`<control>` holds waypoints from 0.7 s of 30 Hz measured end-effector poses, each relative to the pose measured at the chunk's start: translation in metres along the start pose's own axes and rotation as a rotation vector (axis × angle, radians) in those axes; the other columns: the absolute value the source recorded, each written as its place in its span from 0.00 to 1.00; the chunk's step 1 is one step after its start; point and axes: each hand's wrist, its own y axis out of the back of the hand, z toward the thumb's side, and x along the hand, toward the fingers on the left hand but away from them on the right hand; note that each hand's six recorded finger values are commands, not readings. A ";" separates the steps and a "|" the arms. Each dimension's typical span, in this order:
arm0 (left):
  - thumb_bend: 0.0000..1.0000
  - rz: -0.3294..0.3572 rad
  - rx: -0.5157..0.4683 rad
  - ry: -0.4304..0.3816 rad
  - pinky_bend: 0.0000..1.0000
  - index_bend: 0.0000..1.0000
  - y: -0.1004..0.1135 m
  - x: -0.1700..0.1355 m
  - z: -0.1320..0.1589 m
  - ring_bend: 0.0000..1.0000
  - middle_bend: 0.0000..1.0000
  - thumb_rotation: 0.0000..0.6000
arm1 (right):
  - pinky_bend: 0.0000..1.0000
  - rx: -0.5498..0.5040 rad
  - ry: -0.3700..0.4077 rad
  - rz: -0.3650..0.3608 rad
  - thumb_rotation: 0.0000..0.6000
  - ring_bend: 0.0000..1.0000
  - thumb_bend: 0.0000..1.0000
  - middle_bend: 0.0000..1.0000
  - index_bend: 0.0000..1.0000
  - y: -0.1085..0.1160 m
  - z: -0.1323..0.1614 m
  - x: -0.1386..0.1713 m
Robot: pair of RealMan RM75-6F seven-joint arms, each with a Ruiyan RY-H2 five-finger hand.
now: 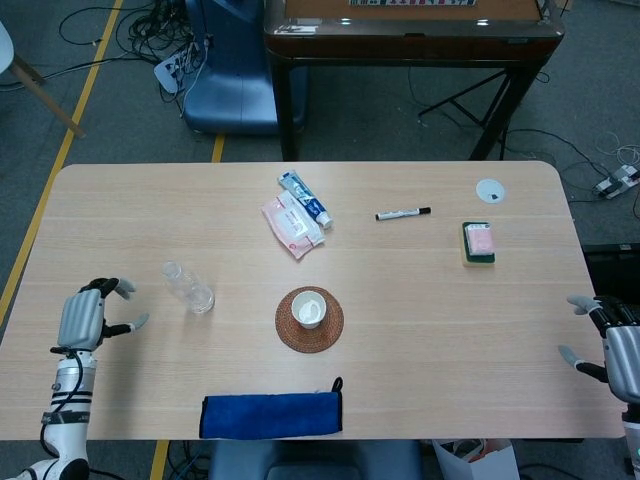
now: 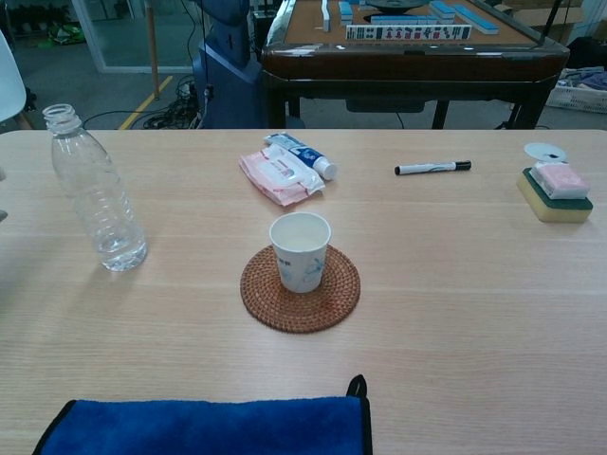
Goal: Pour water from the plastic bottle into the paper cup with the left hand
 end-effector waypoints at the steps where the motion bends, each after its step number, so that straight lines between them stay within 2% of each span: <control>1: 0.08 0.015 0.026 -0.015 0.37 0.59 0.003 -0.004 -0.002 0.43 0.68 1.00 | 0.41 0.001 -0.001 -0.002 1.00 0.26 0.08 0.42 0.31 0.000 0.000 0.000; 4: 0.08 0.034 0.104 -0.057 0.37 0.62 0.006 -0.018 -0.007 0.46 0.72 1.00 | 0.41 0.005 -0.004 -0.009 1.00 0.26 0.08 0.42 0.31 0.001 0.000 0.001; 8: 0.08 0.018 0.201 -0.103 0.37 0.64 0.006 -0.035 -0.010 0.47 0.74 1.00 | 0.41 0.009 -0.012 -0.013 1.00 0.26 0.08 0.42 0.31 0.001 -0.001 0.001; 17: 0.08 -0.073 0.229 -0.125 0.37 0.65 0.007 -0.063 -0.007 0.47 0.75 1.00 | 0.41 0.021 -0.025 0.002 1.00 0.26 0.08 0.42 0.31 -0.004 -0.002 -0.003; 21: 0.08 -0.083 0.297 -0.131 0.37 0.66 0.007 -0.067 -0.008 0.47 0.75 1.00 | 0.41 0.022 -0.023 0.002 1.00 0.26 0.08 0.42 0.31 -0.004 -0.002 -0.003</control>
